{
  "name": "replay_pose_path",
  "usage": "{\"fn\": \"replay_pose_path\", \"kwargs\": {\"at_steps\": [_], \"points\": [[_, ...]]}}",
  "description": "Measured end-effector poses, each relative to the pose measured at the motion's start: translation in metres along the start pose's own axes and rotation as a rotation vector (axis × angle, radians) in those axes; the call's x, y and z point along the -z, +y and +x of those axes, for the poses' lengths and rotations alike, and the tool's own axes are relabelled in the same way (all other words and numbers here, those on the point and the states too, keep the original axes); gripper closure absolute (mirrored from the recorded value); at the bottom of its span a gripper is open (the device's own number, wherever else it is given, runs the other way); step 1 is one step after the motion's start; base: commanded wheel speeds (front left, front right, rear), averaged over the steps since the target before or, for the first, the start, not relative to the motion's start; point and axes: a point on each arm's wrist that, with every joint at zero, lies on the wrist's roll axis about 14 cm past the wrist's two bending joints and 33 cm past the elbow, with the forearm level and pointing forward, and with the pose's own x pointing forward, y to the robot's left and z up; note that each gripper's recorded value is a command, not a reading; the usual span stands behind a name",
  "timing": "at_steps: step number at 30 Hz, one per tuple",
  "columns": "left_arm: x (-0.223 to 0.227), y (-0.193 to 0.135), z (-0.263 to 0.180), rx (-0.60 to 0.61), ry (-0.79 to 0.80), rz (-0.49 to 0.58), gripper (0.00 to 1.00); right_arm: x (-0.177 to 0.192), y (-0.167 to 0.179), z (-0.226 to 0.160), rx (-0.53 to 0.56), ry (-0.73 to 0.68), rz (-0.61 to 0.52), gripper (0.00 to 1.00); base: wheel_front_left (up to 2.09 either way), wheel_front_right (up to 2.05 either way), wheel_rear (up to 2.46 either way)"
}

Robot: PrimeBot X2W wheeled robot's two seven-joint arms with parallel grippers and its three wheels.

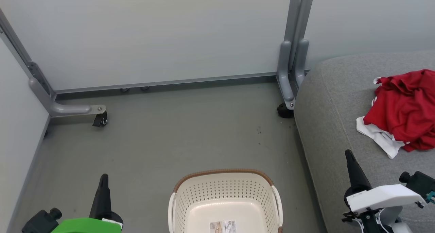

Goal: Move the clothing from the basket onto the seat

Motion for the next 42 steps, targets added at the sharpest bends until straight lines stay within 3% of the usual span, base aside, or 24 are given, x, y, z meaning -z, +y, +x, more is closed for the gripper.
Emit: {"fn": "replay_pose_path", "kwargs": {"at_steps": [42], "points": [[-0.013, 0.003, 0.029, -0.002, 0.005, -0.409, 1.00, -0.004, -0.014, 0.020, 0.053, -0.001, 0.447, 1.00, 0.00, 0.00, 0.00]]}}
